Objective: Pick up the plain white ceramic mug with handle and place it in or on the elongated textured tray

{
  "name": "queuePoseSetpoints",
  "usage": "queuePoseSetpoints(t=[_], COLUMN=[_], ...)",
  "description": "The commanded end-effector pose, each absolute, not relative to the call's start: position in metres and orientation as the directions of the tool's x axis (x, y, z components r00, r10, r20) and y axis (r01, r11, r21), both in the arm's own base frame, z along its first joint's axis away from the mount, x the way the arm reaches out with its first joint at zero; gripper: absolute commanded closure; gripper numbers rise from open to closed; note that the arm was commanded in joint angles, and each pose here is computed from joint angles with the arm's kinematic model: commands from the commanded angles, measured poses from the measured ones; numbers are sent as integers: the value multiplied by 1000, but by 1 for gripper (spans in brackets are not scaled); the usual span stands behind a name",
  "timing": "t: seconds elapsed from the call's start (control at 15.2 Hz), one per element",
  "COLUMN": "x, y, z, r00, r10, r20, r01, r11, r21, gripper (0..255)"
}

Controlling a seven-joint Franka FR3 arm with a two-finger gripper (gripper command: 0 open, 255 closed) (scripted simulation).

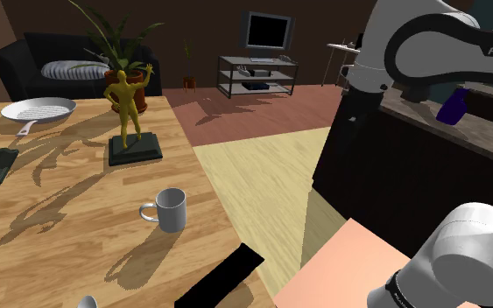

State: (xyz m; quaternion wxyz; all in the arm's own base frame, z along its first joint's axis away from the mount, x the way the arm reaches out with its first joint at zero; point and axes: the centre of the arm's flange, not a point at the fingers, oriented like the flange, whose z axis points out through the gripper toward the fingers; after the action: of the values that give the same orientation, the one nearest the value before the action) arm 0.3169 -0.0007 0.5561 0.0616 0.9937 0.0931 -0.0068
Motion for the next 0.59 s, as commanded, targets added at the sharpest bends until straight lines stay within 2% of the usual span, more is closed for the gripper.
queuePoseSetpoints(t=[0.0,0.53], x=[317,357], y=[-1,77], z=[556,510], r00=[983,989], r10=[184,145], r20=[-25,21], r01=[186,143], r11=[-975,-985], r21=[121,92], gripper=[0,0])
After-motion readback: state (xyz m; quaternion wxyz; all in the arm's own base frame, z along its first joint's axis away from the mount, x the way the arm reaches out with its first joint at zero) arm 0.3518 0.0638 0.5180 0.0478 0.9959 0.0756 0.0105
